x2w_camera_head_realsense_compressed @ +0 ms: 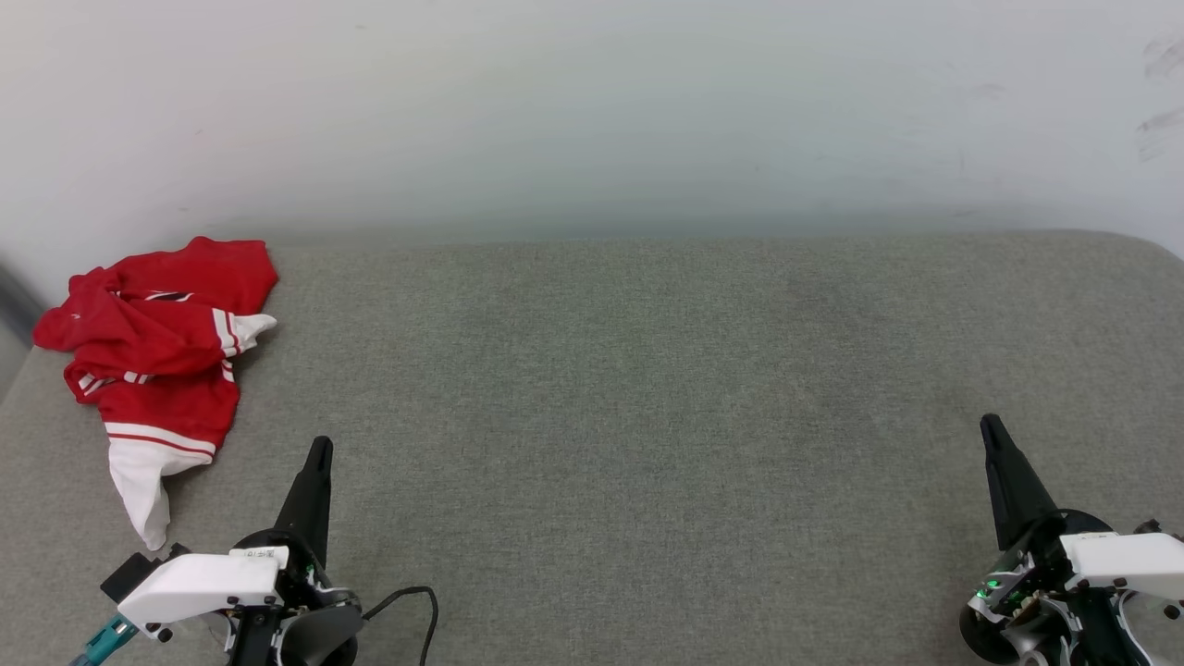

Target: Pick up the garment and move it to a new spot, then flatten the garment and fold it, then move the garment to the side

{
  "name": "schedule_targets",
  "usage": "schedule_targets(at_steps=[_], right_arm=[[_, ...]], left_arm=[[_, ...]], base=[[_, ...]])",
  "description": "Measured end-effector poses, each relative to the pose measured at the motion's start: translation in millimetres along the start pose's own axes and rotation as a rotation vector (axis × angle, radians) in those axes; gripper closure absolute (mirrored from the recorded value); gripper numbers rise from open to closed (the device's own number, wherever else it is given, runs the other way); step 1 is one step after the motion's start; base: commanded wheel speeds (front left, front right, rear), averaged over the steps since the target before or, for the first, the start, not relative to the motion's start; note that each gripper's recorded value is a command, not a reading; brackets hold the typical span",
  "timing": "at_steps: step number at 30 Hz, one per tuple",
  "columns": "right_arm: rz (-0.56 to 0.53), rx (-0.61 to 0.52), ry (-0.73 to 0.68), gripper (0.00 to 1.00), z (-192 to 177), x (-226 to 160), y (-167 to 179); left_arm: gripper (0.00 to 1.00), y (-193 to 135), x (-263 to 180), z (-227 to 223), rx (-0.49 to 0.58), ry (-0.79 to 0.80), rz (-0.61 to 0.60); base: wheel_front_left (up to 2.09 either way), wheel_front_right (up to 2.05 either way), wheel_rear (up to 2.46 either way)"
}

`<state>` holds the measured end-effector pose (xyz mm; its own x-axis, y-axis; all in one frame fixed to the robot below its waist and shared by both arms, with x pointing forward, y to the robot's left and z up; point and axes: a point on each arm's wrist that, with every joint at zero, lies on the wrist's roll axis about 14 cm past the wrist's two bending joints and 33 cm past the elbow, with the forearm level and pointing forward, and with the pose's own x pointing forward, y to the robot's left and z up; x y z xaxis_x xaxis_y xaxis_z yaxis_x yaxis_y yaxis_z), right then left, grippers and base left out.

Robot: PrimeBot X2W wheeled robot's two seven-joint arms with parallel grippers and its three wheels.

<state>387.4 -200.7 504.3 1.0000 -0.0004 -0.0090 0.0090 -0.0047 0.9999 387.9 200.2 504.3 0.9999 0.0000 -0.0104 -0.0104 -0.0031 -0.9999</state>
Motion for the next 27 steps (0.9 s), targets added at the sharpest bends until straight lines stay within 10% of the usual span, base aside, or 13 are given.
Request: schedule_targets(at_steps=[27], right_arm=[[0.0,0.0,0.0,1.0,-0.1,0.0,0.0]], left_arm=[[1.0,-0.1,0.0,0.0,0.0,0.0,0.0]], base=[[0.0,0.0,0.0]])
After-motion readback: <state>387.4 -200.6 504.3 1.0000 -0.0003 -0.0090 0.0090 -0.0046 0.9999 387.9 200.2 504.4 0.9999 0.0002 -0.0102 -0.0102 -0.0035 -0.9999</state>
